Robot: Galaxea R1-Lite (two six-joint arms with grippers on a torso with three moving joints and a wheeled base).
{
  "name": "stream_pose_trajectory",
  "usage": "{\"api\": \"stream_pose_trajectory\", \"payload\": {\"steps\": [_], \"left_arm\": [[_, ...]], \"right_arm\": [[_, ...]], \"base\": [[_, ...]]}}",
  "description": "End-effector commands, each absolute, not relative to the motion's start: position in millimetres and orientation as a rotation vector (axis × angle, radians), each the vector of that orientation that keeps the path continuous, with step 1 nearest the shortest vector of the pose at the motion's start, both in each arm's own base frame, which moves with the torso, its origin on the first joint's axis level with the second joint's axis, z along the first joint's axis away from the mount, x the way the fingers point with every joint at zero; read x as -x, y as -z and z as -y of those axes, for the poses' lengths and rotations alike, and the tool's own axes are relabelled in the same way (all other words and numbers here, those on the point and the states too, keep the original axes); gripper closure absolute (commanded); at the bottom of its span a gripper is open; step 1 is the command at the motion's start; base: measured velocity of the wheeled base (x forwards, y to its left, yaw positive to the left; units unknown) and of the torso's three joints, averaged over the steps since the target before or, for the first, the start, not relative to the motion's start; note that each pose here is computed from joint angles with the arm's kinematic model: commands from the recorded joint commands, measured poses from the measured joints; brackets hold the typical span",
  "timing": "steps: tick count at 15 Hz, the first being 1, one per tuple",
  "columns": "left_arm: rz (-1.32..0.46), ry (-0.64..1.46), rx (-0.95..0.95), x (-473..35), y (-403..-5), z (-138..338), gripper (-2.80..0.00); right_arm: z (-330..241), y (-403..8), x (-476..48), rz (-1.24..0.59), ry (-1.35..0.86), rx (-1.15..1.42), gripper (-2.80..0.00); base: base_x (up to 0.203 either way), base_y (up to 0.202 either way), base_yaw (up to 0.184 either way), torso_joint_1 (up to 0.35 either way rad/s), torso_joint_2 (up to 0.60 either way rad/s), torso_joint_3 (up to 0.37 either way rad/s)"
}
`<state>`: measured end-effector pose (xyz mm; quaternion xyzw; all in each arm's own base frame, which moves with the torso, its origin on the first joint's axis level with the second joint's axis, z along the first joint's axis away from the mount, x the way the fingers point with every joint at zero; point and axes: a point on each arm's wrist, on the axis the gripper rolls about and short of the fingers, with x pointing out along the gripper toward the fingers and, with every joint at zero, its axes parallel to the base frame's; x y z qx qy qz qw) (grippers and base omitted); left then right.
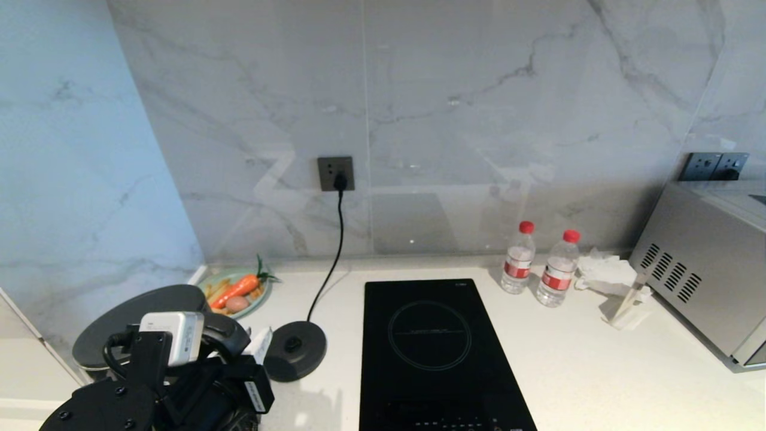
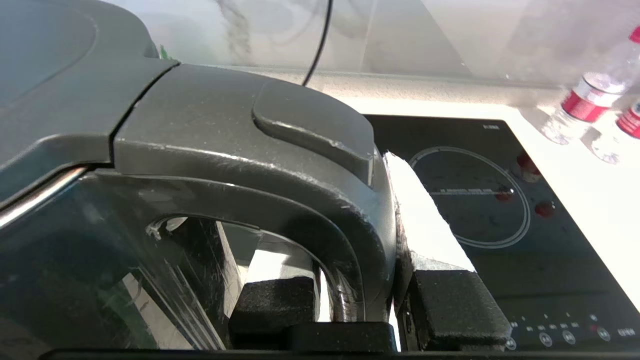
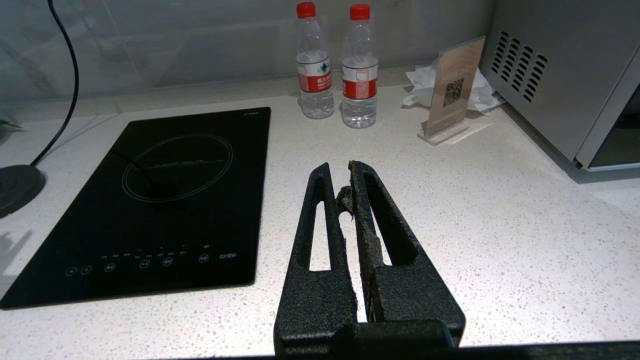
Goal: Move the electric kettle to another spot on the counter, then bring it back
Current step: Place it by the sink
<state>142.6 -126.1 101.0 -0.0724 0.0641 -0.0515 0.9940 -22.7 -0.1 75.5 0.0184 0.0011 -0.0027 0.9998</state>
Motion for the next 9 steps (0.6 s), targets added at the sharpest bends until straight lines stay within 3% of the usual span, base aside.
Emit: {"api": "stream_pose_trajectory", "payload": {"steps": [1,3,9], "left_arm": [[-0.123,0.102,0.152,-142.9,-101.5,126.5,0.00],[-0.124,0.101,0.153,-143.6,-101.0,127.3,0.00],[-0.122,0.102,0.153,-144.0,-101.6,127.7,0.00]], "right_arm": [[0.1,-75.5,22.7,-0.001,0.006,-0.038,0.00],[0.1,-75.5,22.7,-0.001,0.006,-0.038,0.00],[0.2,-75.5,22.7,-0.001,0.005,-0.037,0.00]], "base": [[0.000,0.000,0.000,0.000,0.00,0.000],[-0.004,-0.004,0.042,0.000,0.00,0.001],[-0.001,-0.008,0.170,0.001,0.00,0.002]]}}
